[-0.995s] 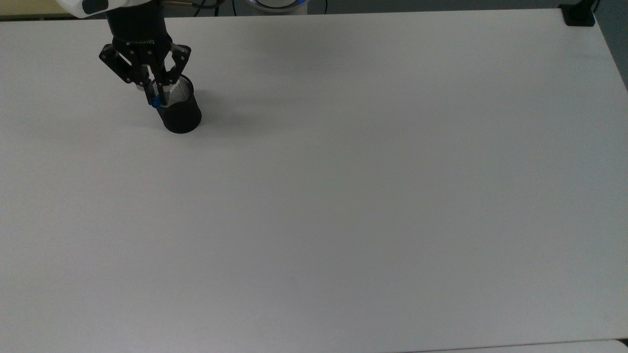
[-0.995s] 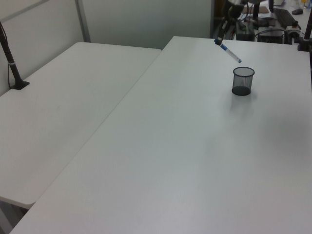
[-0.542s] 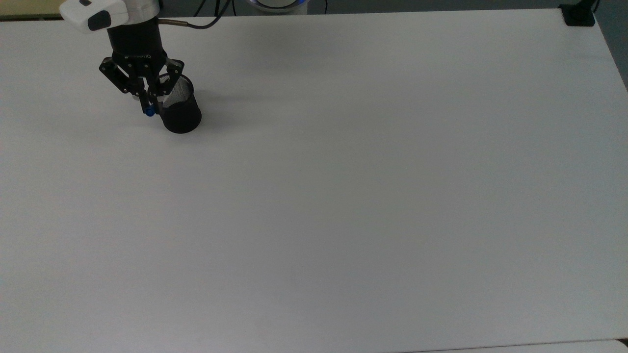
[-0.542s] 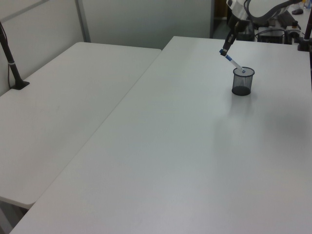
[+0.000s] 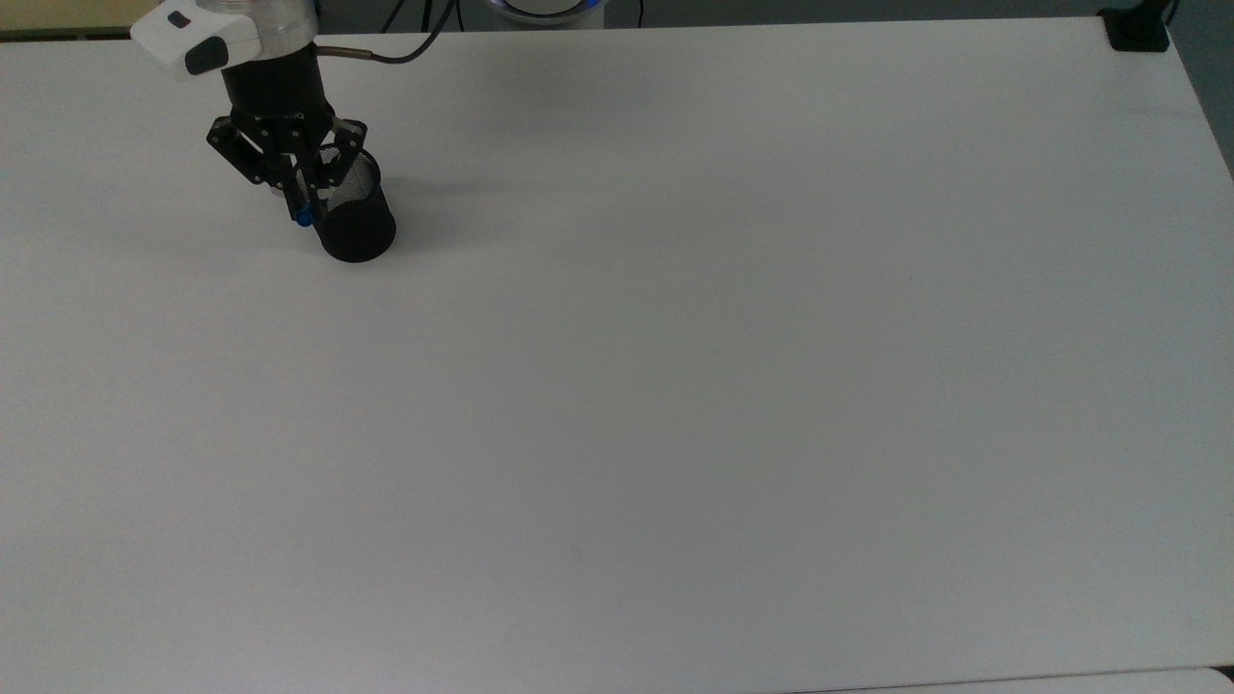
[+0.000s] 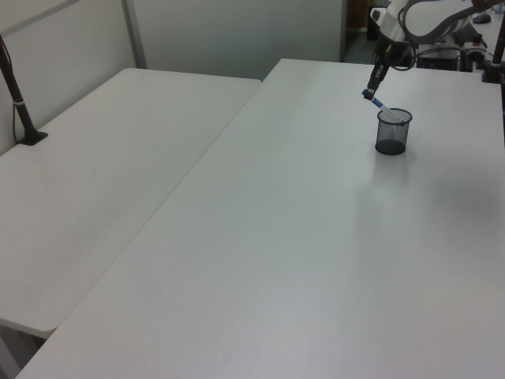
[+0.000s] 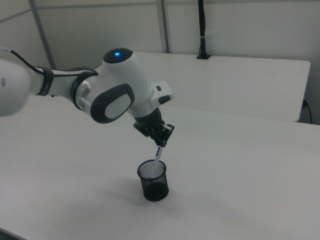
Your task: Insert the marker
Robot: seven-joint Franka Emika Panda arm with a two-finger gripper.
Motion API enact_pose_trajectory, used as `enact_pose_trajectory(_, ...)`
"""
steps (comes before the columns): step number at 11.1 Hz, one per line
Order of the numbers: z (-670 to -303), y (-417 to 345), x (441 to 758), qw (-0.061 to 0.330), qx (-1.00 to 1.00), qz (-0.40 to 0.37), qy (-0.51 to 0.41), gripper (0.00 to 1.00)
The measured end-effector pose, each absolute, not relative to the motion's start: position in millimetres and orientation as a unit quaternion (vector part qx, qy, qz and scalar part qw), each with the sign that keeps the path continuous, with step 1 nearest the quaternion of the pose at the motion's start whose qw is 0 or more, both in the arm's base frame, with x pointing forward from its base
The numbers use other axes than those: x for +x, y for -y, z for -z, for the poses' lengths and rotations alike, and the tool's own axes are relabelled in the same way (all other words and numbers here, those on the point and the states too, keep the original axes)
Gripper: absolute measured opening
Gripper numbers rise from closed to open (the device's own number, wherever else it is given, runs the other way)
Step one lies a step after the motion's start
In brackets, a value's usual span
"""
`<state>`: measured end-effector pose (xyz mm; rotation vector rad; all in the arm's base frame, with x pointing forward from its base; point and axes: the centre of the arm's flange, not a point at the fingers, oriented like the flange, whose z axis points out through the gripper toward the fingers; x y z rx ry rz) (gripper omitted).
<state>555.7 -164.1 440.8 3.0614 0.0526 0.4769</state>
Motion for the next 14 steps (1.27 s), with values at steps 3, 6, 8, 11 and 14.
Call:
enact_pose_trajectory(3, -444.0, 177.3, 550.9, 0.017, 0.987, -0.159, 0.000, 0.26)
enact_pose_trajectory(6, -454.9, 181.4, 539.2, -0.009, 0.989, -0.146, 0.000, 0.68)
enact_pose_trajectory(8, -466.0, 169.8, 530.7, -0.036, 0.994, -0.102, -0.017, 0.99)
enact_pose_trajectory(11, -529.4, 132.3, 535.6, -0.073, 0.996, -0.041, -0.027, 1.00)
enact_pose_trajectory(14, -579.9, 74.6, 546.2, -0.064, 0.998, -0.015, -0.007, 1.00)
